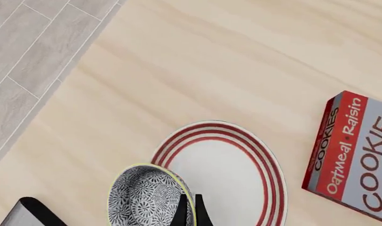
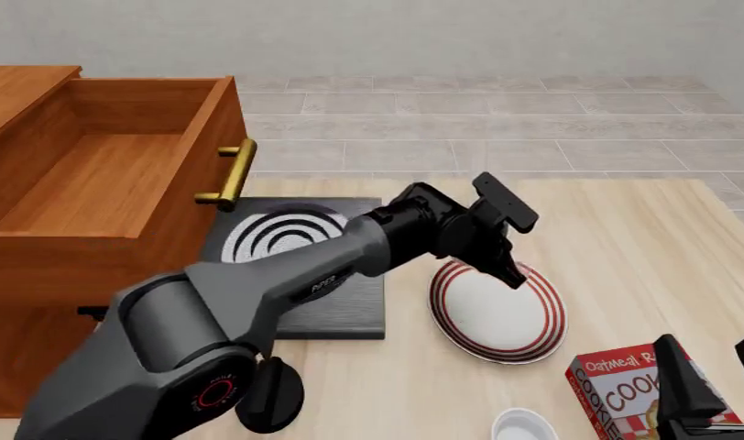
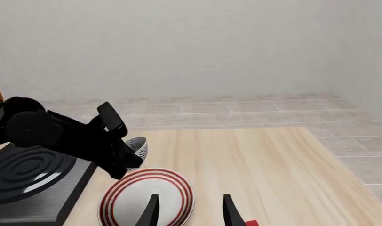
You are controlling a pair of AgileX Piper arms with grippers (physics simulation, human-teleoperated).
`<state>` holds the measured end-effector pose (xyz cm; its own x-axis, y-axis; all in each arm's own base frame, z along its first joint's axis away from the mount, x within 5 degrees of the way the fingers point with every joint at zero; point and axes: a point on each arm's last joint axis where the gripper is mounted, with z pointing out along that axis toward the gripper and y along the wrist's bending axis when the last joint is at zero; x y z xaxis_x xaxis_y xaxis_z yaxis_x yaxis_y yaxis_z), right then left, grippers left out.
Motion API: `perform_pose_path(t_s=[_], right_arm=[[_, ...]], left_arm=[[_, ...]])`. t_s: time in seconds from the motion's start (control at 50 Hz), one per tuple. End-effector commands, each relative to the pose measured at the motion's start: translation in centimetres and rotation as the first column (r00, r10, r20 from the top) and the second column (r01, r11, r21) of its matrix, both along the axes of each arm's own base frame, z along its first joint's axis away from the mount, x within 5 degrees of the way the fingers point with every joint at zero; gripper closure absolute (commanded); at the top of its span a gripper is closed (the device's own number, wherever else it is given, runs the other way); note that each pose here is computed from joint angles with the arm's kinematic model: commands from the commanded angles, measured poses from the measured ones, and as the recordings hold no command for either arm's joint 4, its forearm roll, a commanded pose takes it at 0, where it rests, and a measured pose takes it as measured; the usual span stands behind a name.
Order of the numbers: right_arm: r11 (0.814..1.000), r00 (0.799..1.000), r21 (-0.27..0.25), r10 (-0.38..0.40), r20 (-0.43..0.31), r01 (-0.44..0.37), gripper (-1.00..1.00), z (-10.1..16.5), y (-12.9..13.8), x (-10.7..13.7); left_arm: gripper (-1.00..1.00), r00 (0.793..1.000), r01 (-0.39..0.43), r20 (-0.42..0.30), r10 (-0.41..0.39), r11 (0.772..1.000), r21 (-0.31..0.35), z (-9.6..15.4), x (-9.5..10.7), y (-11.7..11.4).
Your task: Pick the akita bowl in the top layer of the wooden cabinet and place it on the plate.
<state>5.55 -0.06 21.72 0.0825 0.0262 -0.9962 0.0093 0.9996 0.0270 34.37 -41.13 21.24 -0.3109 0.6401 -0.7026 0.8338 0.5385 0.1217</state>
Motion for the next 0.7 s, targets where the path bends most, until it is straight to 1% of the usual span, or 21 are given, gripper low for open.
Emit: perform_pose_path(t_s=[0.02,0.3,0.7], right_arm=[[1.0,1.0,0.003,-0.003,0.0,0.003,-1.0,0.0,0.0,0.0],[1.0,1.0,0.004,-0.004,0.002,0.004,-1.0,0.1,0.0,0.0],[1.0,1.0,0.006,-0.006,0.002,0.006,-1.0,0.1,0.0,0.0]], left_arm=[[1.0,1.0,0.007,-0.003,-0.007,1.0,0.012,-1.0,0.1,-0.4],[1.0,1.0,0.009,-0.022,-0.008,1.0,0.017,-2.6,-0.2,-1.2],[1.0,0.999,-0.005,-0.043,0.005,1.0,0.017,-4.2,-0.2,-1.5]])
